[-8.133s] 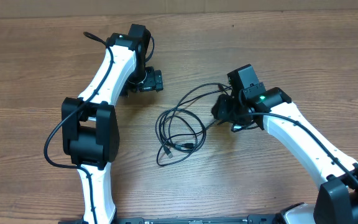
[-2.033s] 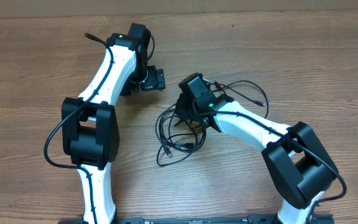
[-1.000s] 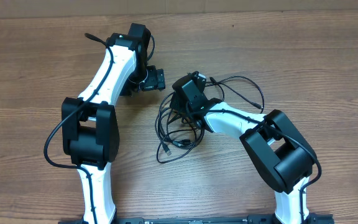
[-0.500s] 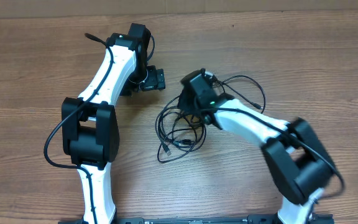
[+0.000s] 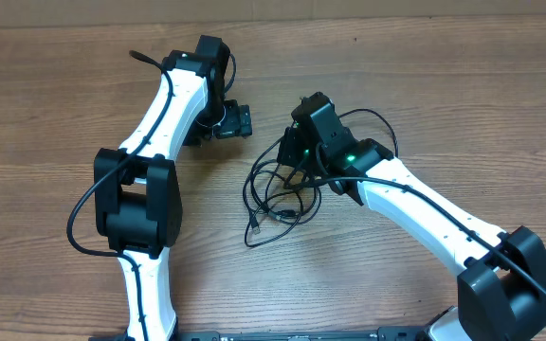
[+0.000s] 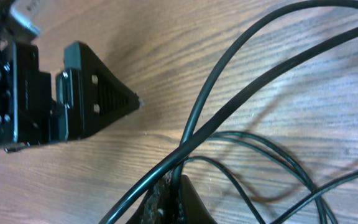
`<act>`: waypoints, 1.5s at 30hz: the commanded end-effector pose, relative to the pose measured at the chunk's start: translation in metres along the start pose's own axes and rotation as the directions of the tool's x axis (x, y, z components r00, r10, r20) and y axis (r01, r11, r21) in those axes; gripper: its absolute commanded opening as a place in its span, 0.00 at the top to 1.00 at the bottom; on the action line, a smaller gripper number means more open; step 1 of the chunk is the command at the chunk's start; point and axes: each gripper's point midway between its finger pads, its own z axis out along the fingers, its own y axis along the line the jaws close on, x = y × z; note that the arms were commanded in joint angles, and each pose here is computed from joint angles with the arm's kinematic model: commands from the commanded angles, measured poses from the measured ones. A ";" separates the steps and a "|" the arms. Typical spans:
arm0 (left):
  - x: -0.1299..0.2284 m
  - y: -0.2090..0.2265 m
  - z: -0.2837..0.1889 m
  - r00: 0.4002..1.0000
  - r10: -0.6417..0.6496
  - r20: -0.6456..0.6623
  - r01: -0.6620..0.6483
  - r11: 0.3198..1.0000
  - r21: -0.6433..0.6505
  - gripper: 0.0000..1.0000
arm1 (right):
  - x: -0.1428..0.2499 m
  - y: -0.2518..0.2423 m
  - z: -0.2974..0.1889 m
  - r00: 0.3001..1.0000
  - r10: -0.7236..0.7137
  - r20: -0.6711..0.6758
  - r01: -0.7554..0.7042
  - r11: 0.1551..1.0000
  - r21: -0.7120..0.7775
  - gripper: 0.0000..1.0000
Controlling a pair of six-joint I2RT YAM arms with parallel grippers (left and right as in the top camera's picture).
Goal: Untangle cables
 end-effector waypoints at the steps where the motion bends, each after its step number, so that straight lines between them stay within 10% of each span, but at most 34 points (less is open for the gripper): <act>1: -0.003 -0.007 -0.009 0.999 -0.049 0.021 0.048 0.998 0.049 0.00 | -0.003 0.002 -0.009 1.000 -0.024 0.011 0.024 1.000 -0.005 0.96; 11: -0.014 -0.001 -0.011 0.996 -0.072 0.053 0.069 0.996 0.062 0.00 | 0.000 -0.046 -0.012 1.000 0.018 -0.019 -0.014 0.985 0.173 0.96; 14: -0.007 -0.027 -0.014 0.987 0.154 0.042 -0.160 0.966 0.204 0.10 | 0.001 -0.055 -0.014 0.999 0.032 -0.031 -0.025 0.980 0.197 0.96; 21: 0.065 -0.099 -0.065 0.679 0.663 0.316 -0.660 0.362 0.658 0.04 | -0.005 -0.059 -0.014 0.999 0.040 -0.014 -0.037 0.979 0.203 0.96; 26: 0.097 -0.095 -0.080 0.505 0.744 0.437 -0.745 0.121 0.656 0.12 | -0.007 -0.059 -0.014 0.999 0.042 -0.008 -0.040 0.979 0.200 0.96; 40: 0.090 -0.105 -0.023 0.647 0.710 0.278 -0.666 0.349 0.659 0.11 | -0.009 -0.060 -0.014 0.999 0.045 -0.003 -0.044 0.979 0.199 0.96; 45: 0.072 -0.080 0.031 0.786 0.615 0.061 -0.570 0.683 0.458 0.11 | -0.009 -0.060 -0.014 0.999 0.046 -0.004 -0.044 0.979 0.199 0.96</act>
